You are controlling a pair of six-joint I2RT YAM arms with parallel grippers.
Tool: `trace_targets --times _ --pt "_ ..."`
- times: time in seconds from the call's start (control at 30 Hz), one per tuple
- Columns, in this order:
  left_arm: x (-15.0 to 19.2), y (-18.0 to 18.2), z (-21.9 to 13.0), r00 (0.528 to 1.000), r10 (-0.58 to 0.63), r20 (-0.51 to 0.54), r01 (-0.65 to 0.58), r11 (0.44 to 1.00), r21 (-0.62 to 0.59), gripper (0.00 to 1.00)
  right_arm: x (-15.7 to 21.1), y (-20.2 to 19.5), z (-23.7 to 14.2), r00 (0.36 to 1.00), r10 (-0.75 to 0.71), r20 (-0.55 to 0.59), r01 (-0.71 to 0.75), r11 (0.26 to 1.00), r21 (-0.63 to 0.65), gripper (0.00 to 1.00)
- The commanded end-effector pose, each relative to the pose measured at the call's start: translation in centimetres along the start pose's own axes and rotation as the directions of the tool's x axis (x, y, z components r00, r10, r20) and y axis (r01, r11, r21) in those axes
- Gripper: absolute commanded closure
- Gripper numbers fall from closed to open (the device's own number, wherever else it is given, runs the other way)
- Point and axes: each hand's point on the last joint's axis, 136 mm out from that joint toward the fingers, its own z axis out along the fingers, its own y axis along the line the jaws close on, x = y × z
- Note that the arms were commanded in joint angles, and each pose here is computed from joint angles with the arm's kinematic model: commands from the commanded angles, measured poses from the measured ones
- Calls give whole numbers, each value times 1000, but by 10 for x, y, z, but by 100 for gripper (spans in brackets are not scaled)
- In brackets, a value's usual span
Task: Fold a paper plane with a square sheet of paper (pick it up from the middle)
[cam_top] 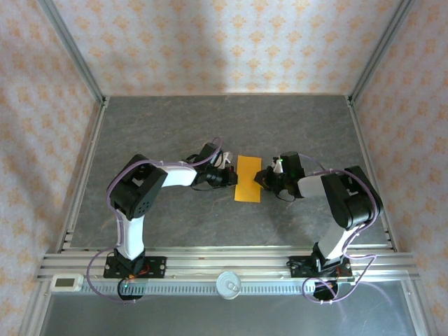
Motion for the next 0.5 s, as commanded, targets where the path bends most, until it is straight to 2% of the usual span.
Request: trace_targets --times 0.0,0.2,0.33,0.47 --pt "1 -9 -5 1000 8 7 -9 1000 13 97 -1 7 -7 999 -41 20 42 998 -39 81" --pt "2 -11 -22 1000 3 18 -4 999 37 98 -12 39 -26 983 -176 56 179 982 -54 65" --pt "2 -5 -33 1000 -2 10 2 999 54 98 -13 48 -37 971 -214 111 222 973 -66 65" --pt "1 -4 -39 1000 0 -5 1 998 64 98 -9 44 -42 948 -263 179 270 963 -15 65"
